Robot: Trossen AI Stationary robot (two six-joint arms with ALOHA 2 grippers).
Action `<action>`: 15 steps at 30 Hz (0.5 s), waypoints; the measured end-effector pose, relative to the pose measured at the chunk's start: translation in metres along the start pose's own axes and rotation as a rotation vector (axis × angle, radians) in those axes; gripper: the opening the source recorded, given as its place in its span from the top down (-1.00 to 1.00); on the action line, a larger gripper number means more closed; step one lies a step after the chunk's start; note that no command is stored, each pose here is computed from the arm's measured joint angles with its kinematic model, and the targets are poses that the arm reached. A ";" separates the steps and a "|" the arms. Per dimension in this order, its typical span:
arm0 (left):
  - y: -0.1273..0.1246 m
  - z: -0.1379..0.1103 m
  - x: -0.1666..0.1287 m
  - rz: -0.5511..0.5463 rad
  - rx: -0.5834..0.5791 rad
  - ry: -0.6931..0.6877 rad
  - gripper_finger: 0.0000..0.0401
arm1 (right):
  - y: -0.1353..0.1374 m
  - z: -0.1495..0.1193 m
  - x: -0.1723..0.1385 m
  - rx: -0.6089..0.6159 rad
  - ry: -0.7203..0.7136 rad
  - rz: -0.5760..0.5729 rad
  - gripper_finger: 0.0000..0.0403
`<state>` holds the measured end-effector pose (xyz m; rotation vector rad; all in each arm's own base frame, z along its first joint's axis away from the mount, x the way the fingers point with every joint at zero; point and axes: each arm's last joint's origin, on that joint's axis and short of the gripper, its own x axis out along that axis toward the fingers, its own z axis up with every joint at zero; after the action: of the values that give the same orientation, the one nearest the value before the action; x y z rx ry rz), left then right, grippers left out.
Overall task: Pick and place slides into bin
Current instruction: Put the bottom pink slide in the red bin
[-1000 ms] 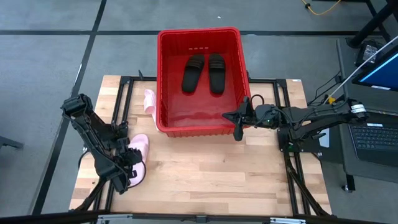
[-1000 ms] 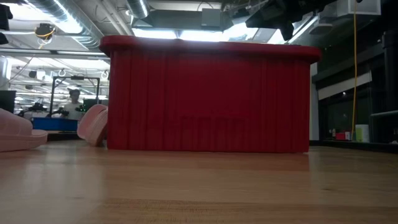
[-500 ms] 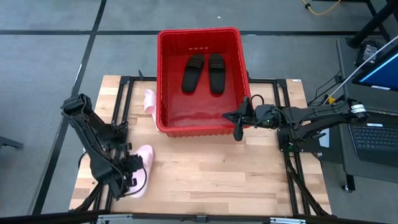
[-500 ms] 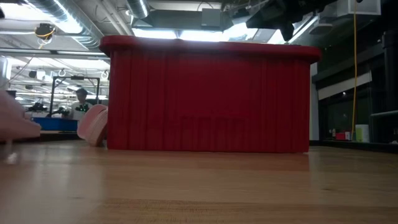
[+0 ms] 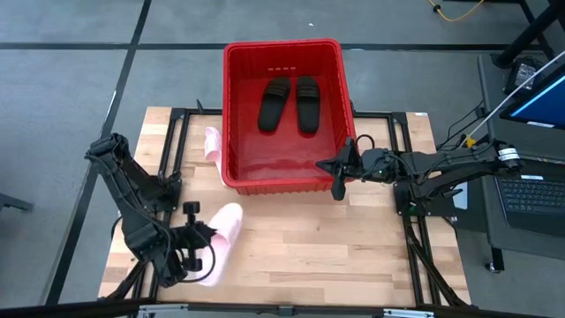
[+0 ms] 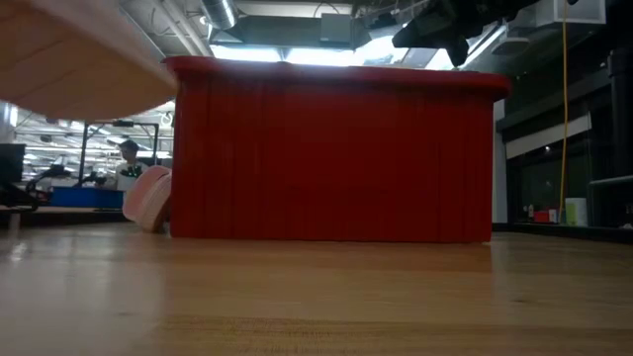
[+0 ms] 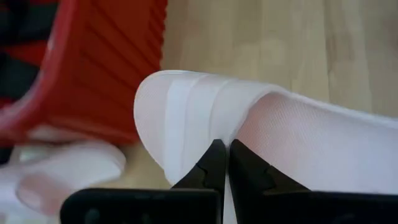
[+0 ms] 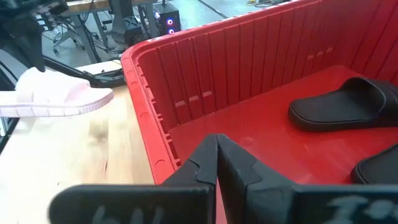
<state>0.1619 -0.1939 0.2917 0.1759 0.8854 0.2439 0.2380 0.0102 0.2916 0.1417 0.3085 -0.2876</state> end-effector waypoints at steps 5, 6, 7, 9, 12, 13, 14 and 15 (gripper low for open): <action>0.001 0.021 -0.001 -0.003 0.127 -0.098 0.99 | 0.000 0.000 0.000 0.014 0.002 -0.001 0.94; 0.001 0.025 -0.001 0.006 0.160 -0.123 0.99 | 0.000 0.000 0.000 0.014 0.002 -0.001 0.94; 0.001 0.028 -0.001 0.015 0.187 -0.146 0.99 | 0.000 0.000 0.000 0.013 0.002 -0.001 0.94; 0.002 0.035 0.002 0.035 0.231 -0.181 0.99 | 0.000 0.000 0.000 0.014 0.002 -0.001 0.94; 0.006 0.043 0.007 0.086 0.286 -0.216 0.99 | 0.000 0.000 0.000 0.014 0.002 -0.001 0.94; 0.007 0.046 0.008 0.103 0.304 -0.224 0.99 | 0.000 0.000 0.000 0.014 0.002 0.000 0.94; 0.009 0.049 0.010 0.121 0.320 -0.231 0.99 | 0.000 0.000 0.000 0.014 0.002 0.000 0.94; 0.011 0.052 0.012 0.141 0.337 -0.239 0.99 | 0.000 0.000 0.000 0.014 0.002 0.000 0.94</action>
<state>0.2083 -0.1827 0.3176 0.5709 0.6711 0.1983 0.2380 0.0102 0.2914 0.1557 0.3086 -0.2901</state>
